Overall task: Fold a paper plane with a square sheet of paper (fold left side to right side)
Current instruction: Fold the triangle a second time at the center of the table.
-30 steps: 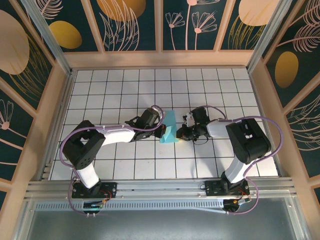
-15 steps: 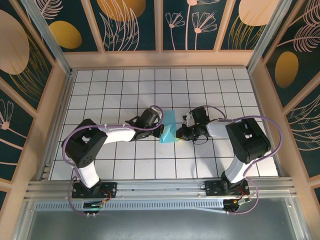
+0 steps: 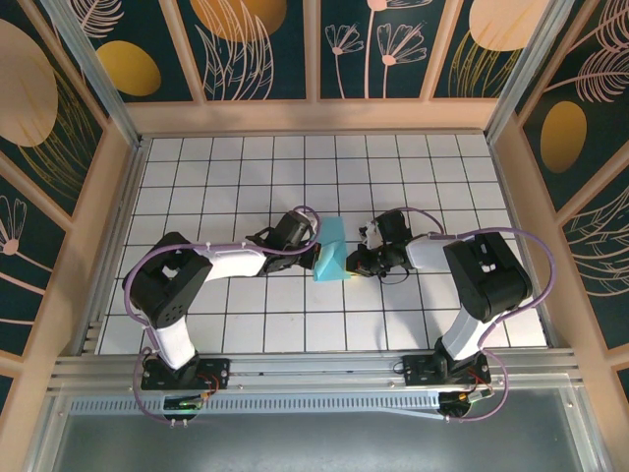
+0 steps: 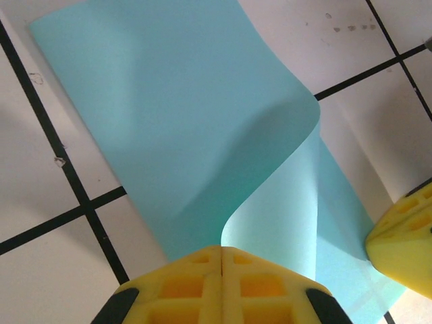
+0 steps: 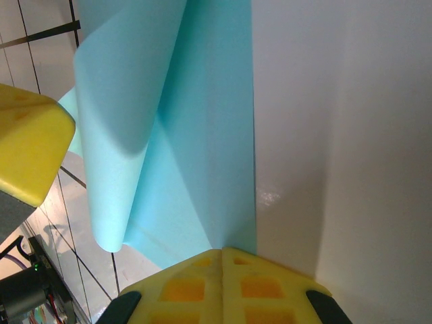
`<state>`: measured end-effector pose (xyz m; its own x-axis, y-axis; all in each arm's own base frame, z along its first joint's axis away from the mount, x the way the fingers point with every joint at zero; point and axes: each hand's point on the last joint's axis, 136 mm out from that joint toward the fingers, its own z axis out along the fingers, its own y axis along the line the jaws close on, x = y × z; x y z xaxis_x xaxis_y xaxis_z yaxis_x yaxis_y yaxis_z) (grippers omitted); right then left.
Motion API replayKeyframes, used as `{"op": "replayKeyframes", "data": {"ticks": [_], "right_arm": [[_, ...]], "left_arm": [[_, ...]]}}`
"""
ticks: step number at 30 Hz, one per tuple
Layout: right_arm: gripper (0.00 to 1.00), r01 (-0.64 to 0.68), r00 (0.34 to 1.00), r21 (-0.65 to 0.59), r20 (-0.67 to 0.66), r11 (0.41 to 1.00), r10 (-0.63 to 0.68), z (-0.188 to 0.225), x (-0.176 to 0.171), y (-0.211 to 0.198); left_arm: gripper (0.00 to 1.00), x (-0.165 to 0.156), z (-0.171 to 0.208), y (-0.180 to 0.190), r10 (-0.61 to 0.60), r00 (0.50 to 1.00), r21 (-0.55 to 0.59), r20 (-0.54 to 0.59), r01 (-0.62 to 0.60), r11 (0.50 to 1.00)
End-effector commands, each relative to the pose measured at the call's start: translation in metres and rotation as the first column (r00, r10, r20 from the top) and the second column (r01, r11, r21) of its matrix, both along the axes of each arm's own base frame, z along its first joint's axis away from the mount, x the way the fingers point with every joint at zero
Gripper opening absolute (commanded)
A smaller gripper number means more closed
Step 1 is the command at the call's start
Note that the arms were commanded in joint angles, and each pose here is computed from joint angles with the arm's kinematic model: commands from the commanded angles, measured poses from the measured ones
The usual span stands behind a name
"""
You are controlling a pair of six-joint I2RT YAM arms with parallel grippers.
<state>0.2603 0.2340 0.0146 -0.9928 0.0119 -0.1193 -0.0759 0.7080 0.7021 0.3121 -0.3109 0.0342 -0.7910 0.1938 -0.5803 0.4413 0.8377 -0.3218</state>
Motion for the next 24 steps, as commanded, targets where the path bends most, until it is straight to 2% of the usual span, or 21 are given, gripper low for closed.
{"op": "replayKeyframes", "data": {"ticks": [1,24], "right_arm": [[0.00,0.001,0.999,-0.107,-0.054,0.994,-0.007,-0.0268,-0.0125,-0.0136],[0.00,0.003,0.998,-0.103,-0.055,0.995,-0.009,-0.0270,-0.0125,-0.0131]], "left_arm": [[0.00,0.0094,0.0000,0.0011,0.005,1.000,0.021,0.019,-0.005,1.000],[0.00,0.0142,-0.0035,-0.0017,0.002,1.000,0.031,0.021,-0.003,1.000]]}}
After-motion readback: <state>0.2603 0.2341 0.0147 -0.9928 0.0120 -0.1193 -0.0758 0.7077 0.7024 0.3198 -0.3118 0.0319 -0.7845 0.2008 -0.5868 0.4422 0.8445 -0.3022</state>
